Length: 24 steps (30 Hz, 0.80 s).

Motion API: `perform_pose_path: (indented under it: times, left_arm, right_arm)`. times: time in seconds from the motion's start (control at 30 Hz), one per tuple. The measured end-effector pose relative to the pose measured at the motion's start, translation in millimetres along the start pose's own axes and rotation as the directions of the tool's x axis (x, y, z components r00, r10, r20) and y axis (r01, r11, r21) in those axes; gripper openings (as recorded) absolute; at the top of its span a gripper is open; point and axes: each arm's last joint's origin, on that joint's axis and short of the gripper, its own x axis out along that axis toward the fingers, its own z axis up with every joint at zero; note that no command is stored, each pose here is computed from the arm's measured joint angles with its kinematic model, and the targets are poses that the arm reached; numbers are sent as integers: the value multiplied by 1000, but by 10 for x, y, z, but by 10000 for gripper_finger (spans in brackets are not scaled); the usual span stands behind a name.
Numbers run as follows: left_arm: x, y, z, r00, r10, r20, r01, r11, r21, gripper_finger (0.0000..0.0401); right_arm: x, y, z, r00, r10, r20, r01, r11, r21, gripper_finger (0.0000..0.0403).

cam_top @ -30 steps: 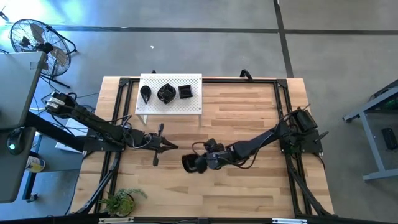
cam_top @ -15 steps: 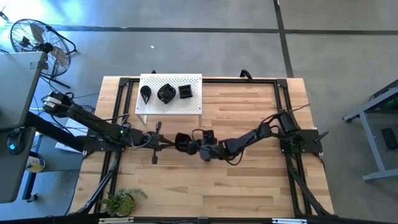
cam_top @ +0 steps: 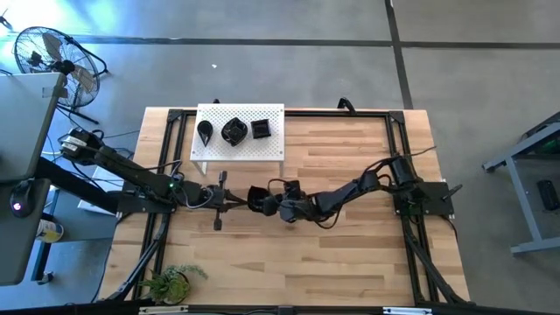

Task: Pick & Place Mini shaped plates
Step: Stack the leaf-shaped plate on top of the leaf-shaped plate on the shelf

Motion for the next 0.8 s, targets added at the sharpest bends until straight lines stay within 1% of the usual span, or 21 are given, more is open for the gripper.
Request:
perform_pose_path:
  times: [0.1, 0.17, 0.33, 0.4, 0.5, 0.57, 0.6, 0.63, 0.7, 0.8]
  left_arm:
    - [0, -1, -14, 1000, -1, -14, 1, 1000, 5, 1]
    - [0, -1, -16, 1000, -1, -16, 1, 1000, 5, 1]
    - [0, -1, -16, 1000, -1, -16, 1, 1000, 5, 1]
    - [0, -1, -24, 1000, -2, -24, 2, 1000, 3, 1]
    - [-2, -3, -55, 999, -3, -54, 4, 1000, 6, 1]
    - [-2, -4, -74, 997, -7, -72, 7, 1000, 3, 1]
    - [-3, -6, -79, 997, -13, -76, 12, 1000, -7, 1]
    - [-3, -8, -81, 997, -19, -78, 17, 1000, -26, 1]
    - [-2, -12, -88, 995, -31, -97, 23, 996, -84, 1]
    - [9, -16, -68, 989, -35, -147, 6, 982, -189, 1]
  right_arm:
    - [9, -5, 10, 1000, -2, -5, 1, 1000, -12, 1]
    - [9, -4, 7, 1000, 2, -18, -2, 1000, -18, 9]
    - [8, -4, -3, 999, 6, -48, -8, 999, -35, 59]
    - [8, -2, -12, 997, 13, -78, -19, 997, -81, 82]
    - [-15, 18, -9, 991, 22, -131, -47, 981, -190, 106]
    - [-66, 82, 19, 979, 55, -195, -111, 951, -288, 110]
    - [-104, 130, 35, 967, 83, -241, -162, 931, -328, 109]
    - [-143, 179, 56, 952, 112, -285, -213, 911, -354, 105]
    - [-243, 237, 68, 931, 147, -333, -284, 866, -412, 88]
    - [-430, 203, 25, 935, 144, -325, -305, 792, -528, 48]
